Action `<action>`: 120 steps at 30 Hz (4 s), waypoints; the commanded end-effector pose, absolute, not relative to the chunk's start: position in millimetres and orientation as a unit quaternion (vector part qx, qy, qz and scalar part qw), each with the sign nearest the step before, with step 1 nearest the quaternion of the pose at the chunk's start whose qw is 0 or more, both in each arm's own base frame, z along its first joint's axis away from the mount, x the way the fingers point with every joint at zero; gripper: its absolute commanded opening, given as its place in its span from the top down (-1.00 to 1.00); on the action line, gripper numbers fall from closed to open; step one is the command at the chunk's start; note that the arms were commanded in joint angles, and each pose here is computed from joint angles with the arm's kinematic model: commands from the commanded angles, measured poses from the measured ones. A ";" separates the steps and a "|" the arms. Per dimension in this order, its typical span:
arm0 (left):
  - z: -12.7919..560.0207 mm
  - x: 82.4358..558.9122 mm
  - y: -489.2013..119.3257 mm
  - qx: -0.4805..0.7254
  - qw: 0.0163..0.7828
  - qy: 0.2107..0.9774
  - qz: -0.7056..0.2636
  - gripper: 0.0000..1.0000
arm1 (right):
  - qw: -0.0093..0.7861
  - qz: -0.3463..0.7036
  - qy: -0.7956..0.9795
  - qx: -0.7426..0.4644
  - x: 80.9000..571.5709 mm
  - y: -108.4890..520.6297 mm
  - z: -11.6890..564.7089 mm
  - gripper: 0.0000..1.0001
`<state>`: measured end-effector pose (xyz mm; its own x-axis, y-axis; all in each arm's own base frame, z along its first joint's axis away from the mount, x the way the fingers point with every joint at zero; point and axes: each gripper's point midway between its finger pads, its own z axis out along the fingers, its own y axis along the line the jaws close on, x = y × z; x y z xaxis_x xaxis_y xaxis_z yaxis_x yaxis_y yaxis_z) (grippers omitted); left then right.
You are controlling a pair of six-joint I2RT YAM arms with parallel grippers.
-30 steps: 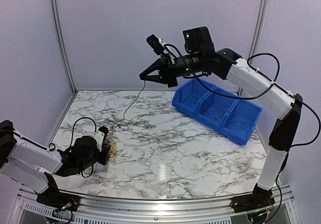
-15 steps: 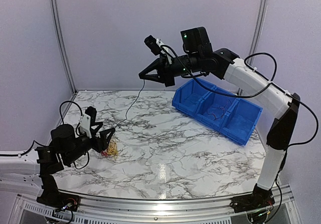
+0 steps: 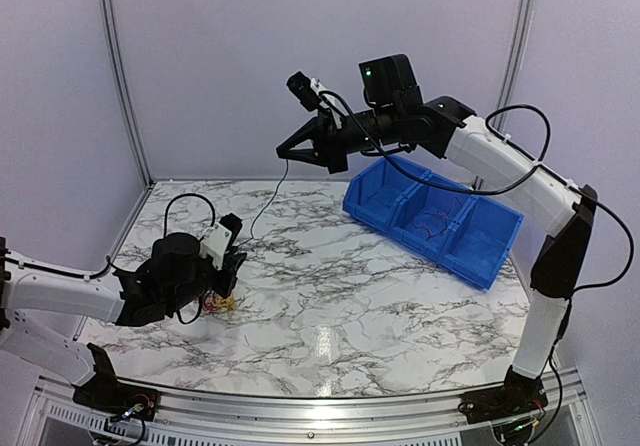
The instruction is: Untangle the cables
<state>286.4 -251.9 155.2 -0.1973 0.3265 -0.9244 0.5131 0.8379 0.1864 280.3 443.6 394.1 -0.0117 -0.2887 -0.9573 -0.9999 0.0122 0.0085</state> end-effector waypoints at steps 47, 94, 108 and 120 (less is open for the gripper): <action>-18.8 293.7 -174.4 0.130 0.437 0.890 -0.016 0.71 | 0.766 0.211 0.515 -0.322 360.0 90.5 658.3 1.00; 30.3 294.9 -171.2 0.093 0.477 0.873 -0.042 0.45 | 0.644 0.126 0.691 -0.304 628.8 133.4 350.7 1.00; 27.1 293.7 -169.3 0.083 0.474 0.876 -0.043 0.39 | 0.658 0.175 0.652 -0.332 576.3 163.3 412.0 1.00; 28.5 289.8 -164.6 0.078 0.476 0.875 -0.043 0.35 | 0.696 0.173 0.608 -0.340 537.9 195.2 477.0 1.00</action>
<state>293.2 -173.6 30.8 -0.5250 0.0939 -0.8459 0.2007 0.9795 -0.0158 530.9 209.3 469.9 0.2054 -0.1640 -0.9648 -0.7045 0.6596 -0.2621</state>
